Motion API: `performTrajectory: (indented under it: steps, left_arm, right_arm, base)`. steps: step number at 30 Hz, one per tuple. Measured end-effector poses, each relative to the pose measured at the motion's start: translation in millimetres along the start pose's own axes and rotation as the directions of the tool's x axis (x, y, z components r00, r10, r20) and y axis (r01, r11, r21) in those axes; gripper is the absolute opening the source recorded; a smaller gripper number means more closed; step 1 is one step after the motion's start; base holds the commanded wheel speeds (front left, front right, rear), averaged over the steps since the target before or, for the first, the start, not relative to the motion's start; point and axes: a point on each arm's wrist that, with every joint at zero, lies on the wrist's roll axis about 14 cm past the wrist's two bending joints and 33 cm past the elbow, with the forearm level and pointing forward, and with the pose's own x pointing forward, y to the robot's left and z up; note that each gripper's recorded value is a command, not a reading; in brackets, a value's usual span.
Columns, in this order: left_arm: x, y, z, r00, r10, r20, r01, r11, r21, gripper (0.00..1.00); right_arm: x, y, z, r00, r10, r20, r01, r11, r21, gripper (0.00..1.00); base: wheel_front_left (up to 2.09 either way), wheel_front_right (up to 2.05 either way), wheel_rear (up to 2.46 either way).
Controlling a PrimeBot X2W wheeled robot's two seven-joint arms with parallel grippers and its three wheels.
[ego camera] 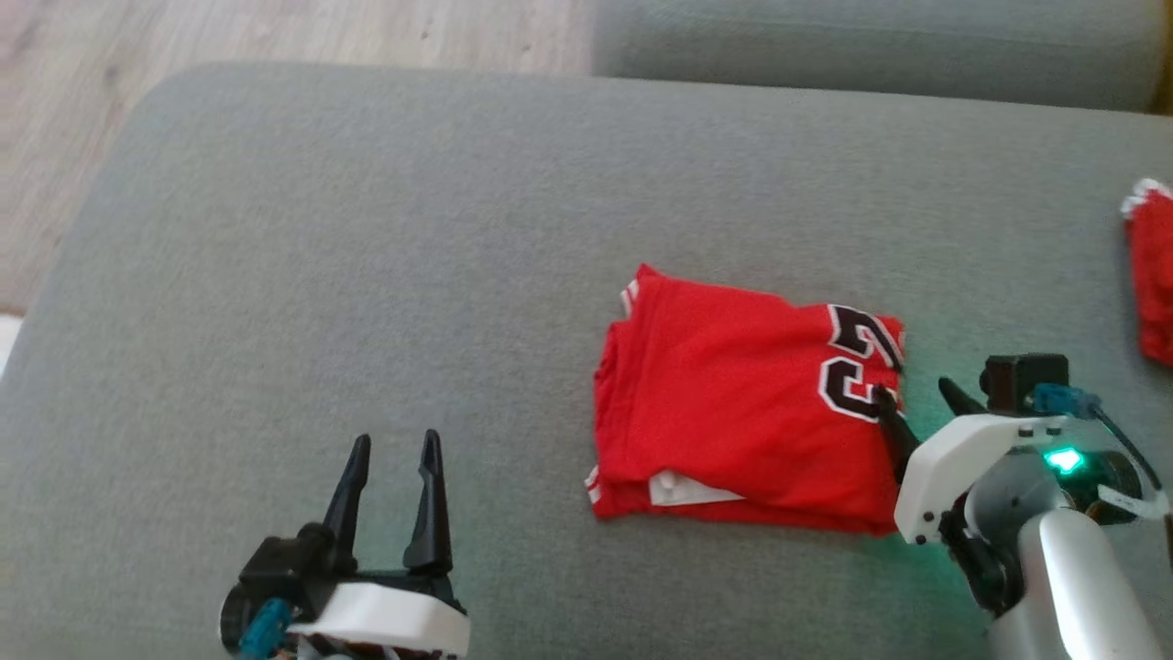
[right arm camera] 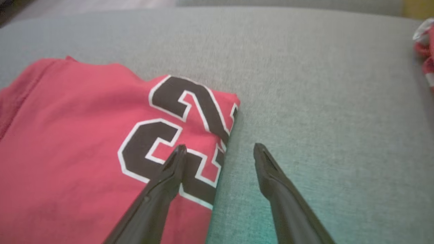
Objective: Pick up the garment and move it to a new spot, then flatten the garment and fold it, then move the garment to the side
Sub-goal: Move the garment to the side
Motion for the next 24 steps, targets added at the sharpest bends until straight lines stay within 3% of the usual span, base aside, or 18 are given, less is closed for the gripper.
performTrajectory:
  steps: [8, 9, 10, 12, 18, 24]
  left_arm:
    - [-0.4, 17.4, 0.2, 0.998, 0.057, 0.003, -0.057, 0.998, 0.006, 1.0]
    - [0.8, 17.7, 1.8, 0.998, 0.058, 0.007, -0.058, 0.998, 0.005, 1.0]
    - [2.3, 17.5, 3.8, 0.998, 0.057, 0.013, -0.057, 0.998, 0.003, 1.0]
    - [4.7, 15.8, 7.3, 0.998, 0.053, 0.025, -0.053, 0.999, 0.007, 1.0]
    - [13.3, -0.3, 5.1, 1.0, 0.0, 0.021, -0.001, 1.0, 0.012, 1.0]
    - [35.2, -29.8, 2.1, 0.994, -0.106, 0.01, 0.105, 0.994, 0.019, 1.0]
  right_arm:
    - [20.2, 11.2, -29.4, 0.986, 0.051, -0.159, -0.048, 0.998, 0.028, 1.0]
    - [22.3, 11.7, -28.3, 0.985, 0.056, -0.161, -0.052, 0.998, 0.034, 0.82]
    - [24.3, 12.5, -27.1, 0.985, 0.062, -0.161, -0.056, 0.998, 0.043, 0.42]
    - [27.1, 13.7, -25.4, 0.985, 0.069, -0.158, -0.062, 0.997, 0.051, 0.0]
    - [29.2, 5.3, -11.3, 0.995, 0.05, -0.087, -0.044, 0.997, 0.064, 0.0]
    - [20.1, -38.7, 23.9, 0.997, -0.063, 0.044, 0.061, 0.997, 0.056, 0.0]
  base:
    - [0.0, 0.0, 0.0]
    - [0.0, 0.0, 0.0]
    - [0.0, 0.0, 0.0]
    - [0.0, 0.0, 0.0]
    - [0.0, 0.0, 0.0]
    - [0.0, 0.0, 0.0]
